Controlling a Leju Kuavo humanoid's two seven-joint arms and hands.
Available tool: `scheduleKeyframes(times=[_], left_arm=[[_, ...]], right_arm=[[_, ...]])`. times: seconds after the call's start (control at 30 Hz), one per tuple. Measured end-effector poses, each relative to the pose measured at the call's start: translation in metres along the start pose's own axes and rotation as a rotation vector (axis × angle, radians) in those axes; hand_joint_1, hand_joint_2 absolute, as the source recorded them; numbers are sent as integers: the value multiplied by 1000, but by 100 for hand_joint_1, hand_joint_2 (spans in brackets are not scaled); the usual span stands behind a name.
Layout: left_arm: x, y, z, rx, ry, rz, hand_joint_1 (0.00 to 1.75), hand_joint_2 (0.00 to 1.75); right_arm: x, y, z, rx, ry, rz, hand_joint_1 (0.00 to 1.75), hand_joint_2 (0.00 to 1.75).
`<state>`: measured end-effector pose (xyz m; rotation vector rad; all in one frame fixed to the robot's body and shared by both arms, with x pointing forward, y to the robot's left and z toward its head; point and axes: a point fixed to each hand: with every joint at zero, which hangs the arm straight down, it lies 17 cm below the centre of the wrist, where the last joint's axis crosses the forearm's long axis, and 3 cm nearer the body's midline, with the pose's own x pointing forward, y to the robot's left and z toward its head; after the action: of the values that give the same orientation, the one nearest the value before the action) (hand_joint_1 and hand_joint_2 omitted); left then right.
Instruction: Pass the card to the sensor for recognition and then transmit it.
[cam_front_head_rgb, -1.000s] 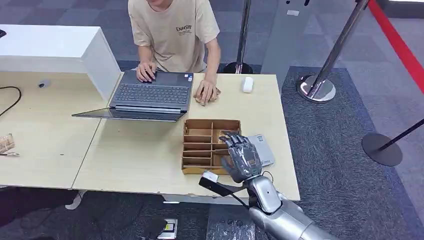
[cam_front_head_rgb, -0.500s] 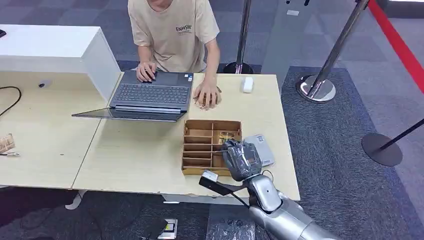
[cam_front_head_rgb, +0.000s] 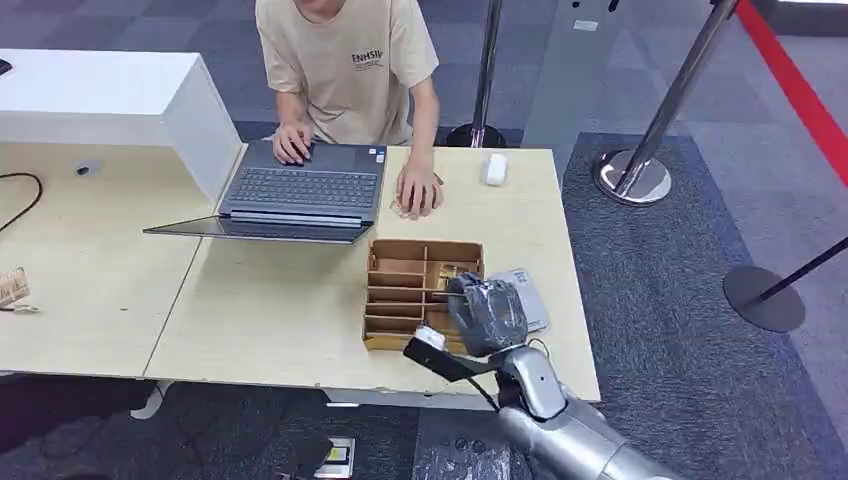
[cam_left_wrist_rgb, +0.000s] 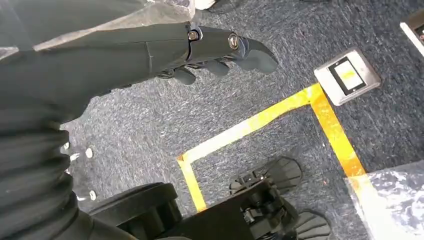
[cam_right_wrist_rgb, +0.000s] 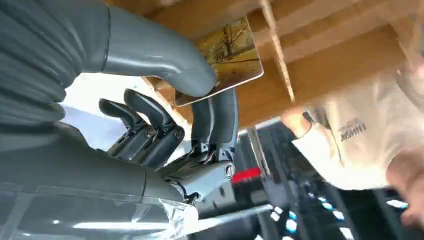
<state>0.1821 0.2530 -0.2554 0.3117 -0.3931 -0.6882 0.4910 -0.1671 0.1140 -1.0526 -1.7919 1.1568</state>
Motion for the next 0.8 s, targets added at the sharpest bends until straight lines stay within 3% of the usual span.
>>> scheduleKeyframes(times=[0.23, 0.43, 0.57, 0.67, 0.8], left_arm=[[-4, -2, 1, 3, -2, -2, 0, 175], [-5, -4, 1, 2, -1, -4, 0, 175], [-4, -3, 1, 4, -7, -13, 0, 175], [-2, -3, 1, 4, -13, -21, 0, 175], [5, -2, 1, -4, -28, -40, 0, 175]], right_arm=[[7, -93, -50, -209, 28, -191, 175, 175], [16, -139, -60, -316, 3, -230, 175, 175], [20, -193, -79, -414, -28, -480, 175, 175], [31, -246, -108, -447, -92, -551, 175, 175], [53, -306, -142, -487, -213, -535, 175, 175]])
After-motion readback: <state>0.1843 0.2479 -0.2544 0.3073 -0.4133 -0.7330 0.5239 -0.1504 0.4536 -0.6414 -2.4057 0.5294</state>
